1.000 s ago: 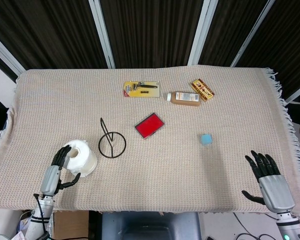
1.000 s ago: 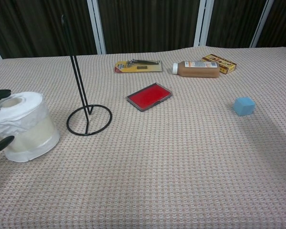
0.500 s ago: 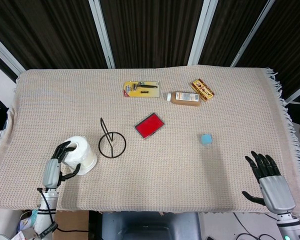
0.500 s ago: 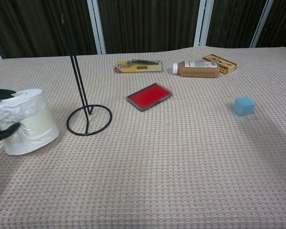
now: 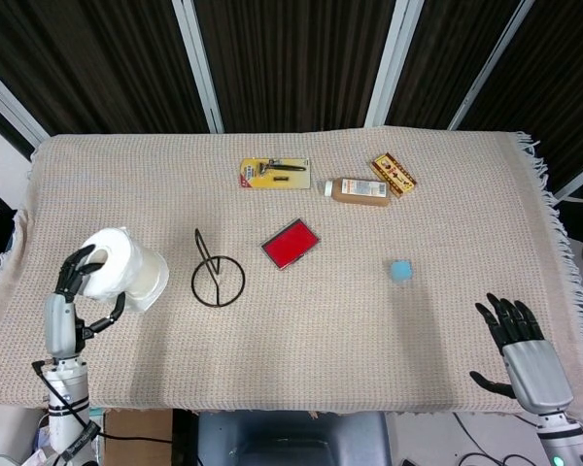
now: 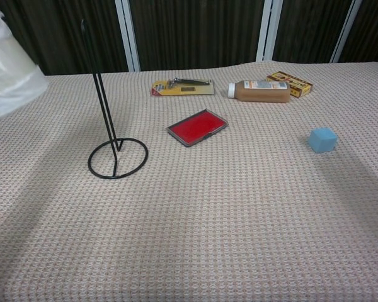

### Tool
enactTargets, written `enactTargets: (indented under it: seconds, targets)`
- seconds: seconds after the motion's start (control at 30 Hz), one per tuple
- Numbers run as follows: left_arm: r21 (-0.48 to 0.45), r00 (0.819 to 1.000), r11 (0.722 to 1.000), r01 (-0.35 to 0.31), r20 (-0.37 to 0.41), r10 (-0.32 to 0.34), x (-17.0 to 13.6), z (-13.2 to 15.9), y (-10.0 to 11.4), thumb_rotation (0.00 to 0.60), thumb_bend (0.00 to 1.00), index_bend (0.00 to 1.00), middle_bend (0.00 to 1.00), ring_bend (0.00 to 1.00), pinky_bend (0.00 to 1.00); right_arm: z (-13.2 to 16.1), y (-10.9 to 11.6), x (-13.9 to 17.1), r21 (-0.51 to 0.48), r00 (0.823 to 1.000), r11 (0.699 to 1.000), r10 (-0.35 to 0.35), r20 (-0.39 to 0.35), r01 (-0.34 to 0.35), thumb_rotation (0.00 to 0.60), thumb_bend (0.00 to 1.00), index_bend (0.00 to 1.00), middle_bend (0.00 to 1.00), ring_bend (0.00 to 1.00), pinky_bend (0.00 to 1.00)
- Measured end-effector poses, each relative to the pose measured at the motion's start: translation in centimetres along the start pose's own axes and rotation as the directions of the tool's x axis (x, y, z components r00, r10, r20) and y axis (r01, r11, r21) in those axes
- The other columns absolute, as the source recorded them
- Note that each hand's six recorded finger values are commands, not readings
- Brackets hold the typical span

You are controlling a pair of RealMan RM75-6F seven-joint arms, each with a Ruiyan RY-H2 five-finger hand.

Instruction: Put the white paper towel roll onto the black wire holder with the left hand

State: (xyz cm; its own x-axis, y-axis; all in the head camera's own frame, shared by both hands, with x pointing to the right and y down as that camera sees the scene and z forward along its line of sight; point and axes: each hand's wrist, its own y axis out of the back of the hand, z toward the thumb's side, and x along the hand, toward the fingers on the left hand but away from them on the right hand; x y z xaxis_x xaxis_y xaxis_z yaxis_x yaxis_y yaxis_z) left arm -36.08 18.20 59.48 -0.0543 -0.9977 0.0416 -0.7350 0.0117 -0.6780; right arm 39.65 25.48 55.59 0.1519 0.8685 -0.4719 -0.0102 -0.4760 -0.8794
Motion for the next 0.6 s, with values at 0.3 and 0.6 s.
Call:
enactTargets:
  seconds: [0.3,0.6]
  targets:
    - [-0.178,0.994,0.982,-0.061,0.083,0.077,5.7,10.1,2.6,0.600,0.74,0.72,0.82,0.74,1.00,0.1,0.2,0.2,-0.007,1.000,1.000,-0.002,-0.006,0.001,0.600,0.12,0.00,0.00,0.00,0.00]
    - [-0.095,0.987,0.995,-0.012,0.160,0.027,7.9,15.1,-1.8,0.600,0.74,0.72,0.82,0.74,1.00,-0.3,0.8,0.3,-0.022,1.000,1.000,-0.014,-0.003,0.014,0.600,0.12,0.00,0.00,0.00,0.00]
